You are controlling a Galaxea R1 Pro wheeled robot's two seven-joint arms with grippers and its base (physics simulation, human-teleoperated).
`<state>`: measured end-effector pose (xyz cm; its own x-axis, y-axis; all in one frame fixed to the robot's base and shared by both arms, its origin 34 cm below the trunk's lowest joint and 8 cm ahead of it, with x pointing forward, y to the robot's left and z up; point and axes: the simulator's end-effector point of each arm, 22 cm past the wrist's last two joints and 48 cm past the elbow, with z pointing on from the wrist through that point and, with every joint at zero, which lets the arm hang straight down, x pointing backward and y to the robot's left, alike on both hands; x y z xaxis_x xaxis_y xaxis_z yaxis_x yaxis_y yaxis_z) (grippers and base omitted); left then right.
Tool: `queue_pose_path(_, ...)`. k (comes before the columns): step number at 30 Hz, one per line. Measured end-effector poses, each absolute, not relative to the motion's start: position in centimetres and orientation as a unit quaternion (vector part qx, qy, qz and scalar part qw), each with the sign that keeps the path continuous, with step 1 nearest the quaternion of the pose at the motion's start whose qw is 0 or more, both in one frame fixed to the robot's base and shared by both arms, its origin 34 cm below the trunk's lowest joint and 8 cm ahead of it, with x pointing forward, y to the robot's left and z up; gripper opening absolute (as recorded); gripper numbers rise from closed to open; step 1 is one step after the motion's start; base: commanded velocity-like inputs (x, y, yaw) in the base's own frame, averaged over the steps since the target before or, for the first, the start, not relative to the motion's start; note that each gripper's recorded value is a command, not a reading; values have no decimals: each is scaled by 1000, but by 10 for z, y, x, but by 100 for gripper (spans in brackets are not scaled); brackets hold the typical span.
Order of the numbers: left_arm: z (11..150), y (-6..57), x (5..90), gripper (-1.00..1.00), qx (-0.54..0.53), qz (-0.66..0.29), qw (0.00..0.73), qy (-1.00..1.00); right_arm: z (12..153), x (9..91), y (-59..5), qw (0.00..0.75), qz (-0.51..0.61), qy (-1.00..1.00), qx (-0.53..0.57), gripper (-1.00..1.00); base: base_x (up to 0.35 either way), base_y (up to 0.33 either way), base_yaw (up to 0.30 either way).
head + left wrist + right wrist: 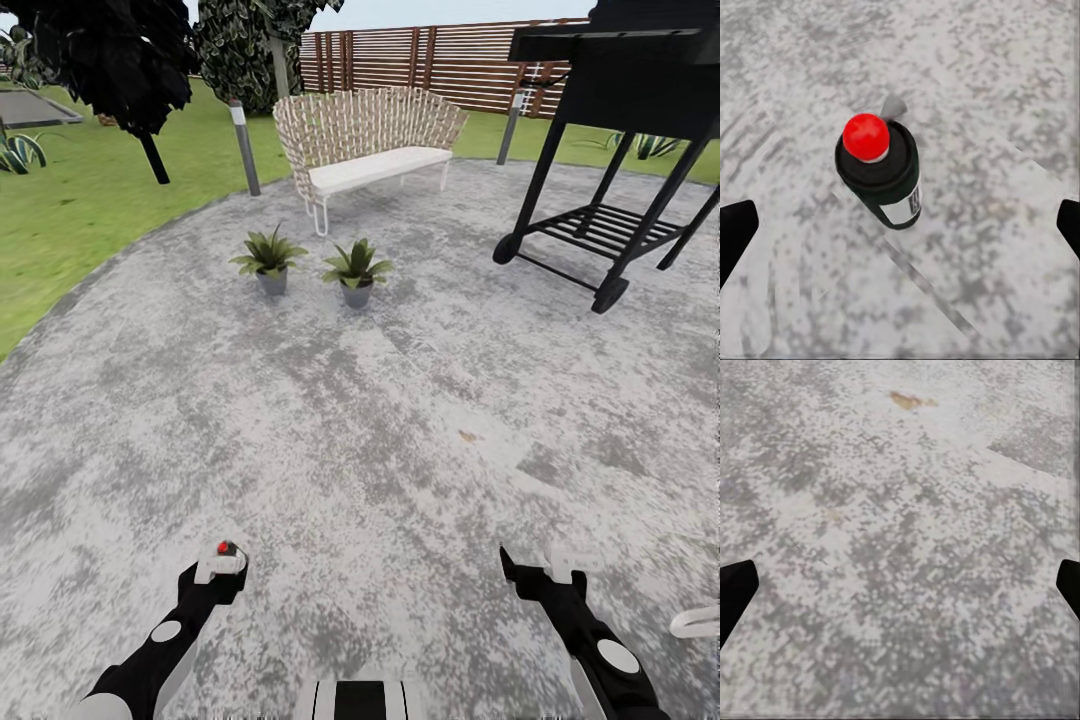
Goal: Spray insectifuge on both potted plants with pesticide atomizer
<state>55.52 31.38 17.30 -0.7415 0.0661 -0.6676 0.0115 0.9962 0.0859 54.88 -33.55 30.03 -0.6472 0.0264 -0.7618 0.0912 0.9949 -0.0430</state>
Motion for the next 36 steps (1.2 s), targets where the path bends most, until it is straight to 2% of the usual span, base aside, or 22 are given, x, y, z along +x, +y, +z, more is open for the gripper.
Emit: queue_pose_path(36, 201, 316, 608, 100, 22, 31, 399, 916, 301, 549, -337, 418, -40, 907, 33, 100, -8, 0, 0)
